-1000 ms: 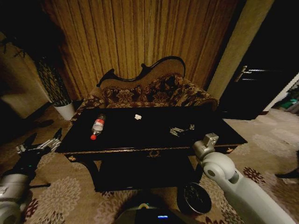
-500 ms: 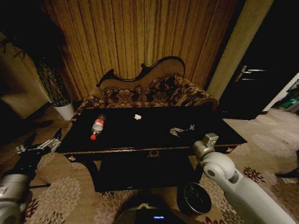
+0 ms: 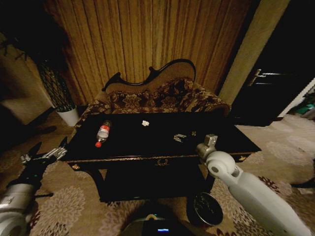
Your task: Move to the front of the table and place the trash on the table into the trash bin.
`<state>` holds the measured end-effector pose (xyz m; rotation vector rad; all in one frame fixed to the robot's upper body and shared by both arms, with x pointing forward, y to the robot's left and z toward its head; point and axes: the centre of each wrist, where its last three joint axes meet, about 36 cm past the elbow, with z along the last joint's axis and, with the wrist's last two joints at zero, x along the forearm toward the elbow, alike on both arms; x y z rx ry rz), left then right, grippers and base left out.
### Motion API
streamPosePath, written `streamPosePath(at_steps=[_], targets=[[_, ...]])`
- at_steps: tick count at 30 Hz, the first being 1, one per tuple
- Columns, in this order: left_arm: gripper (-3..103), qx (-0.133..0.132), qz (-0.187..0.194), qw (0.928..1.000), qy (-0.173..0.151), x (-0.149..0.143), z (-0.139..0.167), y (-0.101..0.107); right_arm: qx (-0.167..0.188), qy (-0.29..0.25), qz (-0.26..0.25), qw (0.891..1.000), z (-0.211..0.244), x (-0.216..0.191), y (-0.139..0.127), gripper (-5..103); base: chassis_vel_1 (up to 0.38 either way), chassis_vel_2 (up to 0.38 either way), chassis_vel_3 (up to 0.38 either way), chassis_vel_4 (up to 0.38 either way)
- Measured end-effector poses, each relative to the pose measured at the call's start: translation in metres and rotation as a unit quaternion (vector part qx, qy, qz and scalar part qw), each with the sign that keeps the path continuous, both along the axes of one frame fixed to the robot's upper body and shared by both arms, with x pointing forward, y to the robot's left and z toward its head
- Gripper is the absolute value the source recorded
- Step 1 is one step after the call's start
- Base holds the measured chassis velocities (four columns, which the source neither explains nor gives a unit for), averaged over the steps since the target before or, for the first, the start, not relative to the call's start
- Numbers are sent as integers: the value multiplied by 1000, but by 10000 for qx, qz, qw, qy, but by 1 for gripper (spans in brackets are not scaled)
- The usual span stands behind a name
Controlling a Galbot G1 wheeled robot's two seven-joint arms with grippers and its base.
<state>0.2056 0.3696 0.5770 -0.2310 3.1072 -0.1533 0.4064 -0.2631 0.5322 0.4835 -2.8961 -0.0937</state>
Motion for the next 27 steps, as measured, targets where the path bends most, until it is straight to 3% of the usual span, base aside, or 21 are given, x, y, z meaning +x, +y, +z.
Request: streamPosePath(at_steps=[13, 27], targets=[[100, 7, -8, 10000, 14, -1, 0, 0, -79, -229, 52, 9997, 13, 13, 2, 100, 0, 0, 0, 0], [100, 6, 3, 10000, -8, -1, 0, 1, -157, -127, 398, 9990, 7, 38, 17, 100, 0, 0, 0, 0]])
